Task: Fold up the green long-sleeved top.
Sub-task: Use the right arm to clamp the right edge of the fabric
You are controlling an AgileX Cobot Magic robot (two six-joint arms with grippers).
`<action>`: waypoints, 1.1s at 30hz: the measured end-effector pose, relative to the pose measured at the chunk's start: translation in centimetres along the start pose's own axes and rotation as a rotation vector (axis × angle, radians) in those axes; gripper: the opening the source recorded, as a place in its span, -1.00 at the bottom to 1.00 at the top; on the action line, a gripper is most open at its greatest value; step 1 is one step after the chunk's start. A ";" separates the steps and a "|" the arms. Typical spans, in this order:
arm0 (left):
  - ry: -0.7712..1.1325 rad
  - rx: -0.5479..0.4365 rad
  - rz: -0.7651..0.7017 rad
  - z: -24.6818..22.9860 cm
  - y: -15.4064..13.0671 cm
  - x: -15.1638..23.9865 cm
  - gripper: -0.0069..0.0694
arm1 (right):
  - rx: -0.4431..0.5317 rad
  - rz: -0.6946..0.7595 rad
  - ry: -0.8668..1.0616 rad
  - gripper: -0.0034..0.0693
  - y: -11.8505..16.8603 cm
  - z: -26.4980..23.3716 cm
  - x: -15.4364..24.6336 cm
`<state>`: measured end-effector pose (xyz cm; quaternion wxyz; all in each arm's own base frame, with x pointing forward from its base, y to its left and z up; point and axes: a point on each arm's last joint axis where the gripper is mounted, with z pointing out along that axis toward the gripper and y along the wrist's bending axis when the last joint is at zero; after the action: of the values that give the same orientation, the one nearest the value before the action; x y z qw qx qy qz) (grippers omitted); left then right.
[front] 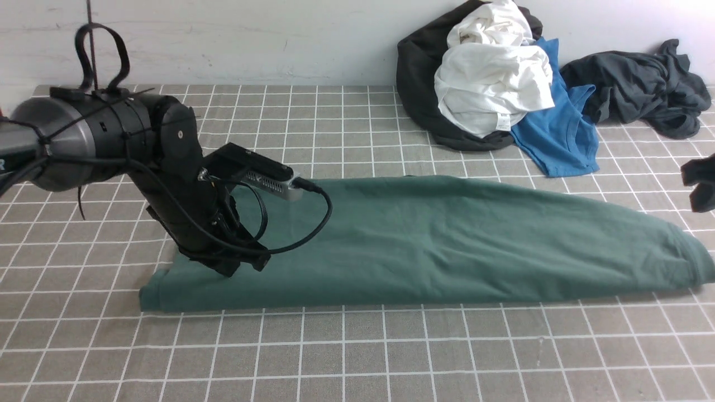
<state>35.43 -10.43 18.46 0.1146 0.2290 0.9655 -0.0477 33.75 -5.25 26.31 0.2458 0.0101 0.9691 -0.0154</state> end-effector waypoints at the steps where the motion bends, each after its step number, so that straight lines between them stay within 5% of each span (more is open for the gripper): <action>1: 0.013 0.002 -0.001 0.5 0.0 0.0 -0.84 | 0.004 0.004 0.010 0.04 -0.1 0.7 0.0; 9: 0.081 0.021 -0.012 3.2 0.2 0.3 -0.84 | 0.069 0.060 0.132 0.58 -1.2 7.0 1.0; 19: 0.085 0.022 -0.006 3.3 0.2 0.3 -0.84 | 0.042 0.126 0.251 0.58 -1.3 12.2 2.7; 24: 0.087 0.023 0.001 3.3 0.2 0.3 -0.84 | 0.005 0.114 0.240 0.30 -1.0 12.2 2.5; 31: 0.082 0.018 0.007 2.9 0.2 0.4 -0.84 | -0.008 0.066 0.218 -0.74 -1.0 10.4 1.5; 33: 0.081 0.012 0.016 2.3 0.2 0.4 -0.84 | 0.019 0.037 0.189 -0.84 -1.2 8.8 1.0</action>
<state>35.57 -10.42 16.14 0.0743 0.2390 0.9672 -0.0430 37.05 -6.70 18.09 0.1535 0.0318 0.9875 -0.0191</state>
